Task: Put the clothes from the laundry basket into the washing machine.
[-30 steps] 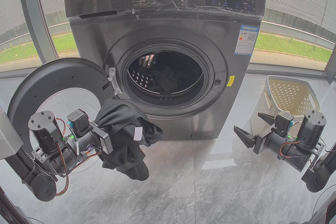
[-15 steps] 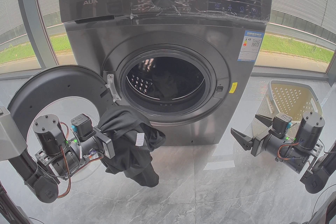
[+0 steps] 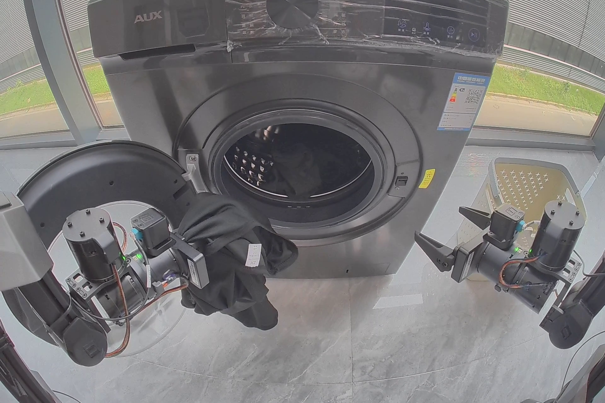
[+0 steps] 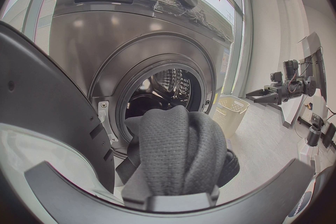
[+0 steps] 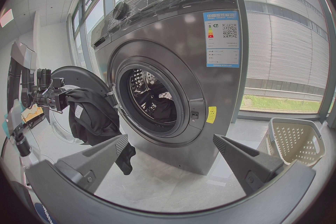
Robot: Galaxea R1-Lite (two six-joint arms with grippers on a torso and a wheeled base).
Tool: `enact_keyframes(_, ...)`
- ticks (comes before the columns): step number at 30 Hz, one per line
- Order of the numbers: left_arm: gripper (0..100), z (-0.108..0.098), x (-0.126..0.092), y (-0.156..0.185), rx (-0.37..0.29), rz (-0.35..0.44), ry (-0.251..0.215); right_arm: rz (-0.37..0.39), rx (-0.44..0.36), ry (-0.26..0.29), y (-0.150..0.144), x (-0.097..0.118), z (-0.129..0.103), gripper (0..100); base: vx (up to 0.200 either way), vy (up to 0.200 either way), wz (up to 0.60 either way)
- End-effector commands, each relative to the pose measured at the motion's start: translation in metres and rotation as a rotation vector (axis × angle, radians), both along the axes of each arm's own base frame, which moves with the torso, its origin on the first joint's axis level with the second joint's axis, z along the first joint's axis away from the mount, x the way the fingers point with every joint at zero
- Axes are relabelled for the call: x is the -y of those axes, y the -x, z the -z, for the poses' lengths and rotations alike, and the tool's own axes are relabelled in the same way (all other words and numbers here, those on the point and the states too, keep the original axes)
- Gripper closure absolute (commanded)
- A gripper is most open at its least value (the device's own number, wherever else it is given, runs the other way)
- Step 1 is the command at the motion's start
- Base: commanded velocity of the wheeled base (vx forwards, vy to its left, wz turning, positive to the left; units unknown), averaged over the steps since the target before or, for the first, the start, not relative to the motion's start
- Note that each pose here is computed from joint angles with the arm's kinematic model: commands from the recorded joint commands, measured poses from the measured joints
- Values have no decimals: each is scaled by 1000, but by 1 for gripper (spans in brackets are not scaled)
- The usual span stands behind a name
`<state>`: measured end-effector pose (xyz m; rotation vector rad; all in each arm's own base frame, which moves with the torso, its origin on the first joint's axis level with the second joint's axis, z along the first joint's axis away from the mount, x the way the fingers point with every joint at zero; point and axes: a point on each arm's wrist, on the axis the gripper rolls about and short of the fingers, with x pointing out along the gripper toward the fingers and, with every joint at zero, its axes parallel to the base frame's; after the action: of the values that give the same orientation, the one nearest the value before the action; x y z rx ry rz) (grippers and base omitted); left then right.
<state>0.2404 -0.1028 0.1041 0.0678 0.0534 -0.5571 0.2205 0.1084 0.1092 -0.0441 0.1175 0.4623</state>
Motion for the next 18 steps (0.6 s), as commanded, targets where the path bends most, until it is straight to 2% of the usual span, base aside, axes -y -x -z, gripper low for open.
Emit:
enact_keyframes(1, 100, 2, 1, 1, -8, 6, -3, -1, -2, 1, 0, 0, 1, 0, 0, 0, 0)
enact_keyframes(11, 100, 5, 4, 0, -18, 12, -7, -1, -2, 1, 0, 0, 1, 0, 0, 0, 0)
enact_keyframes(17, 100, 7, 5, -2, -22, 12, -9, -1, -2, 1, 0, 0, 1, 0, 200, 0, 0)
enact_keyframes(18, 100, 7, 5, -2, -23, 12, -10, -1, -2, 1, 0, 0, 1, 0, 0, 0, 0)
